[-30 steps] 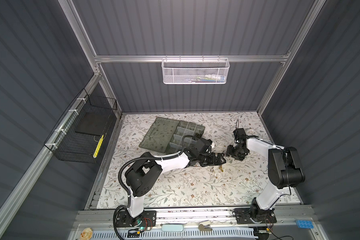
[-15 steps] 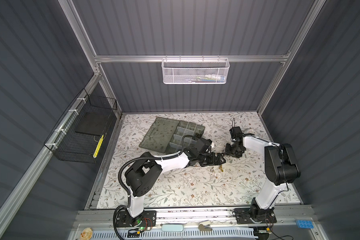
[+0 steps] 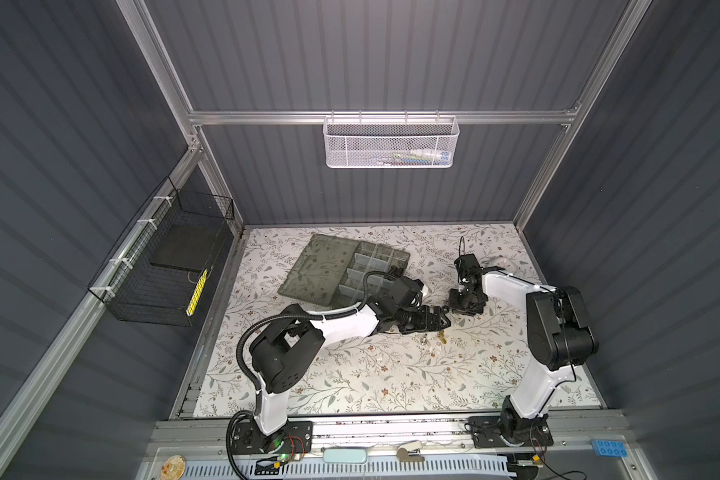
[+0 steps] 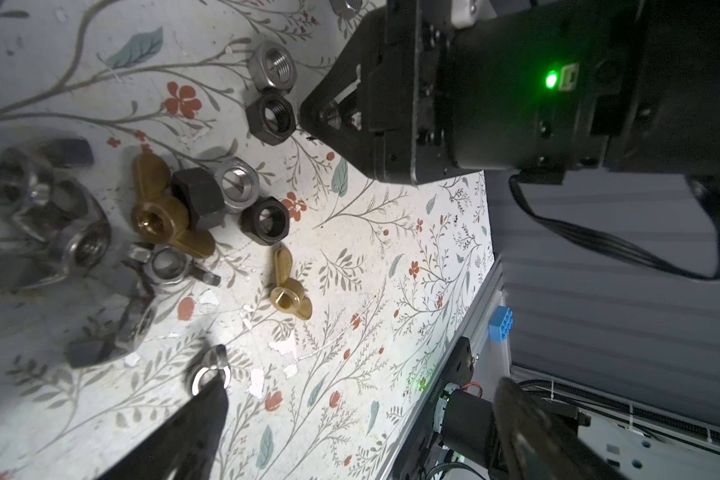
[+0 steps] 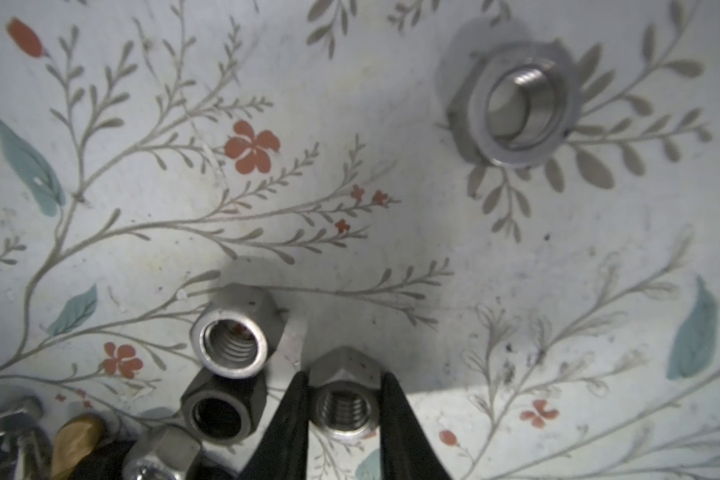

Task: Sort the screws and nuts into containers
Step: 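Lift the silver hex nut with the right gripper and carry it over the box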

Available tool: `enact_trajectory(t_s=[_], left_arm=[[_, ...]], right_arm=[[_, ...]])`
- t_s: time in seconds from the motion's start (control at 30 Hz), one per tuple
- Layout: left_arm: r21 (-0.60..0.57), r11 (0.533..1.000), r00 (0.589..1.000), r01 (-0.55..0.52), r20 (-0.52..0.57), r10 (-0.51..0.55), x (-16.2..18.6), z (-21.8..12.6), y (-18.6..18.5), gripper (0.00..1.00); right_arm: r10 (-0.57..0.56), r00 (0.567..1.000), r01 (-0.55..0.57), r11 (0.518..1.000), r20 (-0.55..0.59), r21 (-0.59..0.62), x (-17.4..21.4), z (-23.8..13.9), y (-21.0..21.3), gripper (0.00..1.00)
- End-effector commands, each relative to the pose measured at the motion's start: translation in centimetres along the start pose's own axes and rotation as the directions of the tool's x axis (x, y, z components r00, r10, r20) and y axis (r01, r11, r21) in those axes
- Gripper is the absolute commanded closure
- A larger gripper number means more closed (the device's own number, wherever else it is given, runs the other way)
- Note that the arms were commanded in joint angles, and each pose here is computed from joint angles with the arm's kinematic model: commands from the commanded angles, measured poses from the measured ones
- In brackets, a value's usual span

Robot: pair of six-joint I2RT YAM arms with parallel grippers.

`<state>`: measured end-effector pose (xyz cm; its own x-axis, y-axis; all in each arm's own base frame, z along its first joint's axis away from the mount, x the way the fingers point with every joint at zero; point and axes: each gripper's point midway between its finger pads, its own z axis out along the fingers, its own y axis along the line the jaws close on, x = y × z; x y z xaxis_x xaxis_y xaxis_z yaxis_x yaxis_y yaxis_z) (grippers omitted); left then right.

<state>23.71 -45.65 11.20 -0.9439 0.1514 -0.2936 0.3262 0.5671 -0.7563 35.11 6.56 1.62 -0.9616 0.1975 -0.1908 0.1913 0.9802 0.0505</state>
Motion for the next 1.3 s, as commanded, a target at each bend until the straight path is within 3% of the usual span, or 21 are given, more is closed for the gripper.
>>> enact_trajectory(t_s=[0.0,0.53,0.8,1.27], left_arm=[[-0.003,1.000,1.000,-0.007,0.010,0.007,0.1,-1.2,-0.4,0.00],[-0.052,0.998,0.998,-0.032,0.059,0.035,-1.0,-4.1,0.2,0.00],[-0.096,0.995,0.993,-0.006,0.119,0.017,-2.2,-8.0,2.6,0.00],[-0.184,0.982,0.973,0.041,0.229,0.002,-2.6,-15.4,6.4,0.00]], right_arm=[[-0.010,1.000,0.011,1.000,-0.024,0.024,0.4,0.1,-0.2,0.77],[-0.017,0.997,0.025,0.994,0.075,-0.107,-1.5,-6.2,3.0,0.79],[-0.080,0.983,0.117,0.966,0.163,-0.232,-2.3,-10.5,8.5,0.78],[-0.166,0.962,0.238,0.901,0.218,-0.363,-2.8,-15.3,17.2,0.78]])
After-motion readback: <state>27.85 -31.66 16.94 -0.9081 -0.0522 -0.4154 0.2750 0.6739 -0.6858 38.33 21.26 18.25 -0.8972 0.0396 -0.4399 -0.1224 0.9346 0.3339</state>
